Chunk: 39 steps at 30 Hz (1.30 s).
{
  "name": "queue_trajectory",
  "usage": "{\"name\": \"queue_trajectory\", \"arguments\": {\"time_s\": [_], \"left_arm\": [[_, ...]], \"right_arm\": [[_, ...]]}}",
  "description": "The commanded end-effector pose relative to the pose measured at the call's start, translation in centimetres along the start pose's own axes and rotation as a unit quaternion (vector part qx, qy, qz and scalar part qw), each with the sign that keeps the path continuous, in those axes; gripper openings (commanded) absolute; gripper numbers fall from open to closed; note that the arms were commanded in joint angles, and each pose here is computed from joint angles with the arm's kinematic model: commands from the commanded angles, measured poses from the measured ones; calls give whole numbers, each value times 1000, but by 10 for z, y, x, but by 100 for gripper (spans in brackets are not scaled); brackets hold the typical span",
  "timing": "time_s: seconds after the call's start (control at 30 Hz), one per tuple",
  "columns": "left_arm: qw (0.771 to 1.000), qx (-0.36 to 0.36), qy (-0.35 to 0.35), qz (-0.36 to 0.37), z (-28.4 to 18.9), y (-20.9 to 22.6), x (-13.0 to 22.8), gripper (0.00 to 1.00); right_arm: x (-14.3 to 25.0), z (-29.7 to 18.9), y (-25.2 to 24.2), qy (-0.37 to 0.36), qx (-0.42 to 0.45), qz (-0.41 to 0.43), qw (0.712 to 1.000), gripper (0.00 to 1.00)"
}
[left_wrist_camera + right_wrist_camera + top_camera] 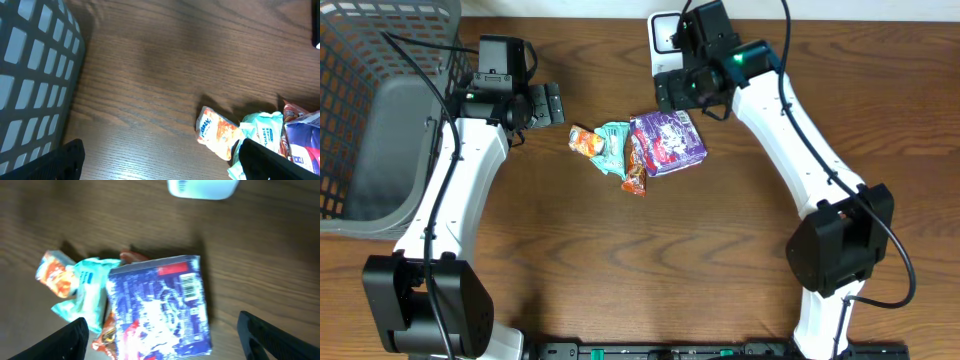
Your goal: Scan the item barcode
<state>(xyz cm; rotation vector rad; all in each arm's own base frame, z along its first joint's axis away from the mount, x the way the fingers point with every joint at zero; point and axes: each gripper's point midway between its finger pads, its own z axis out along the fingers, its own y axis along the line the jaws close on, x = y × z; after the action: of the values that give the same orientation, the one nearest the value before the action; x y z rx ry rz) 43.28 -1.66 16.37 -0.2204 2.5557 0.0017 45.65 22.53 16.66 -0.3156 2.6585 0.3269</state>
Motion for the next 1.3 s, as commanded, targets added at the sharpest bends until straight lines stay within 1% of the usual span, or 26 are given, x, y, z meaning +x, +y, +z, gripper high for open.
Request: {"name": "queue_trajectory", "arguments": {"time_s": [0.0, 0.1, 0.2, 0.27, 0.37, 0.4, 0.57, 0.67, 0.8, 0.87, 0.97, 1.1, 1.27], "left_arm": [[1000, -7, 6, 3, 4, 4, 3, 98], [1000, -7, 6, 3, 4, 4, 3, 98], [1000, -7, 6, 3, 4, 4, 3, 98], [1000, -7, 6, 3, 4, 4, 3, 98], [1000, -7, 6, 3, 4, 4, 3, 98], [1000, -7, 6, 3, 4, 4, 3, 98], [1000, -7, 6, 3, 4, 4, 3, 98], [1000, -7, 6, 3, 4, 4, 3, 98], [1000, -7, 6, 3, 4, 4, 3, 98], [1000, -7, 6, 3, 4, 4, 3, 98], [1000, -7, 6, 3, 4, 4, 3, 98], [1000, -7, 6, 3, 4, 4, 3, 98], [1000, -7, 6, 3, 4, 4, 3, 98]], "right_arm": [[6, 5, 13, 5, -1, -21, 1000, 86], [11, 10, 14, 7, 23, -29, 999, 82], [17, 15, 18, 10, 45, -41, 998, 82], [21, 20, 17, 8, 77, -51, 996, 80], [24, 28, 15, -2, 122, -44, 992, 77], [27, 34, 17, -2, 129, -42, 991, 73], [44, 62, 27, 14, 128, -45, 991, 49], [56, 79, 30, 36, 124, -44, 991, 44], [79, 102, 48, 77, 84, -49, 992, 43], [87, 110, 53, 88, 80, -55, 991, 43], [96, 119, 56, 96, 90, -66, 989, 45], [99, 119, 61, 92, 102, -79, 987, 48], [96, 116, 55, 75, 148, -96, 981, 52]]}}
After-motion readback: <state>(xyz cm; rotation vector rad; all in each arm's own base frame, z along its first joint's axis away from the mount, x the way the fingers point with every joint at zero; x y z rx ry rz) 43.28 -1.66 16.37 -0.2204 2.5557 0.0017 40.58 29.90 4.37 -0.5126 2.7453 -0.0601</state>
